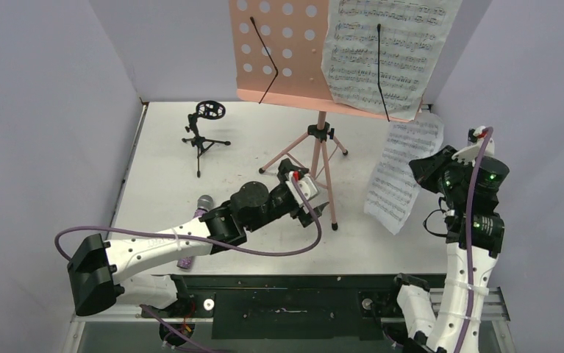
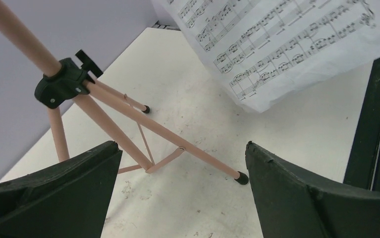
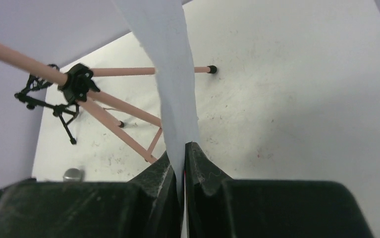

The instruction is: Set up the instrument practice props

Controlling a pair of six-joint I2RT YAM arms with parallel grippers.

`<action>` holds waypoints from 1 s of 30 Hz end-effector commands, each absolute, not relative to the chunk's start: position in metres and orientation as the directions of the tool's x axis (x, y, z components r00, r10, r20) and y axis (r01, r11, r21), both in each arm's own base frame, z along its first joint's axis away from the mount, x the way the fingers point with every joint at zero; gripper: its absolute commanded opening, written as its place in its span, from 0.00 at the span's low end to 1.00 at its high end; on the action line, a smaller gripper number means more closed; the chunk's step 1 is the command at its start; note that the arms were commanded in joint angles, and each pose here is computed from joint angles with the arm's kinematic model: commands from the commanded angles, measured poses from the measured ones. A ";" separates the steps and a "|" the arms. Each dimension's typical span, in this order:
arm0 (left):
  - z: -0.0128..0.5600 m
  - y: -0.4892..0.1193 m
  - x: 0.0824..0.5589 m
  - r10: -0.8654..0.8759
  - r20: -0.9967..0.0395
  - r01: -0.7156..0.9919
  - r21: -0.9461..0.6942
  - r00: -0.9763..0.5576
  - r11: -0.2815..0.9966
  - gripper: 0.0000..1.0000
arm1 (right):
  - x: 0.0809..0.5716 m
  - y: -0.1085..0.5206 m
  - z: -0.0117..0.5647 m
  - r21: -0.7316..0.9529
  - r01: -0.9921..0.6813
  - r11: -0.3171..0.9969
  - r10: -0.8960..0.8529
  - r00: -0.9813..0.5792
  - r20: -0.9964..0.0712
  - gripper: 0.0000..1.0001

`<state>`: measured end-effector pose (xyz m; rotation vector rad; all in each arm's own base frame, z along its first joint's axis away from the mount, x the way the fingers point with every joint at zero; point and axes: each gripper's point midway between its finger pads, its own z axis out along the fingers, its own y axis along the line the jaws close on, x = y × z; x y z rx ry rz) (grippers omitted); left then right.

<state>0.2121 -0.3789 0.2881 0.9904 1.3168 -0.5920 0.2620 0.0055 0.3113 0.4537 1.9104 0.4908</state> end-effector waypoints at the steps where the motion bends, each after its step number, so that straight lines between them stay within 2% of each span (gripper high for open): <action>1: 0.325 -0.370 0.227 -0.023 -0.991 0.814 0.096 0.133 0.572 0.97 | 0.253 0.025 0.346 0.317 -0.183 0.931 0.265 -0.262 -0.928 0.05; 5: 0.336 -0.353 0.247 -0.096 -0.989 0.770 0.026 0.113 0.637 0.97 | 0.246 0.038 0.342 0.243 -0.293 0.925 0.163 -0.272 -0.948 0.05; 8: 0.346 -0.340 0.258 -0.145 -0.981 0.747 -0.003 0.125 0.664 0.97 | 0.246 0.051 0.335 0.257 -0.365 0.895 0.142 -0.314 -0.939 0.05; 11: 0.352 -0.329 0.266 -0.166 -0.978 0.726 -0.022 0.128 0.687 0.97 | 0.245 0.061 0.328 0.272 -0.415 0.868 0.117 -0.361 -0.925 0.05; 17: 0.343 -0.305 0.283 -0.164 -0.981 0.682 -0.048 0.105 0.730 0.97 | 0.239 0.079 0.331 0.223 -0.526 0.821 0.035 -0.343 -0.939 0.05; 24: 0.339 -0.272 0.303 -0.203 -0.976 0.630 -0.109 0.079 0.769 0.97 | 0.235 0.098 0.344 0.123 -0.653 0.748 -0.054 -0.244 -0.968 0.05; 30: 0.342 -0.266 0.304 -0.222 -0.971 0.649 -0.115 0.085 0.752 0.97 | 0.227 0.117 0.374 0.068 -0.750 0.658 -0.017 -0.105 -0.994 0.05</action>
